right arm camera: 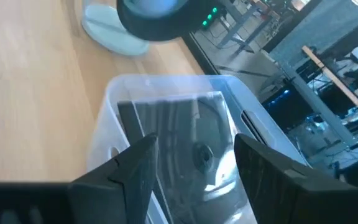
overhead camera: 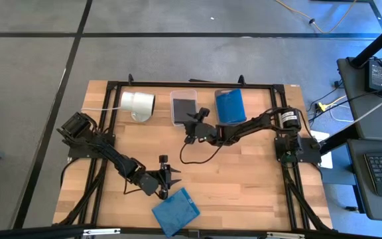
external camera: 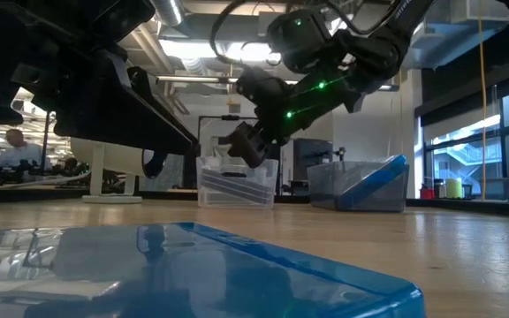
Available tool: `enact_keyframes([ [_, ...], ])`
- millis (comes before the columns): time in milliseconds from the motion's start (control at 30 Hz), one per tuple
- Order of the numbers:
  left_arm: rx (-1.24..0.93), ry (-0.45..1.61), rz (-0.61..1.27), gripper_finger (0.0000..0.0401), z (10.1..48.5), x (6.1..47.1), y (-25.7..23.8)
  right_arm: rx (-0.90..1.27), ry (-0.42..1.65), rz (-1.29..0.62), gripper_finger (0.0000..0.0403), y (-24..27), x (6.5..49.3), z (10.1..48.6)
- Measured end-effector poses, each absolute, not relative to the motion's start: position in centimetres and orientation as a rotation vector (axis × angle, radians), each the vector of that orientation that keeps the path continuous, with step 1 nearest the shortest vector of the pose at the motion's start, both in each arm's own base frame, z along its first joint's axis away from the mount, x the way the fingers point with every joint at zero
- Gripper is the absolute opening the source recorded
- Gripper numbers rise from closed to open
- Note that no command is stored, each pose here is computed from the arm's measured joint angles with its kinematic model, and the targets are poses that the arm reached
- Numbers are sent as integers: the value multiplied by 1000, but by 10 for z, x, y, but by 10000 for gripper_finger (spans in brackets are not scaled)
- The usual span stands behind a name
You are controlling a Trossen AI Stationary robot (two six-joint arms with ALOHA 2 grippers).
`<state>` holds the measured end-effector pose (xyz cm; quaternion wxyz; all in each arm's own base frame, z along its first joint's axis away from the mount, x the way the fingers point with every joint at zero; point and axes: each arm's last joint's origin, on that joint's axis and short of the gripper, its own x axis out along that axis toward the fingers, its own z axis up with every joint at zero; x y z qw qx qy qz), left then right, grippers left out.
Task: Pick & place jewel cases by type
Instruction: Put the blue cd case into the gray bin
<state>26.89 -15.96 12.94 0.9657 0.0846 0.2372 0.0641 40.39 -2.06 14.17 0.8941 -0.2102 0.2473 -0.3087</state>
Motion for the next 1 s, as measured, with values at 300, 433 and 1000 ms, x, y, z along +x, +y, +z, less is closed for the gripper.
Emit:
enact_keyframes([
  [300,154,474,130,150,130,269,-160,-405,524,-331,216,23,391,175],
  [433,101,472,123,154,130,269,-161,-400,548,10,216,56,381,183],
  [1000,259,321,-55,153,185,277,-195,-349,453,499,216,165,370,137],
])
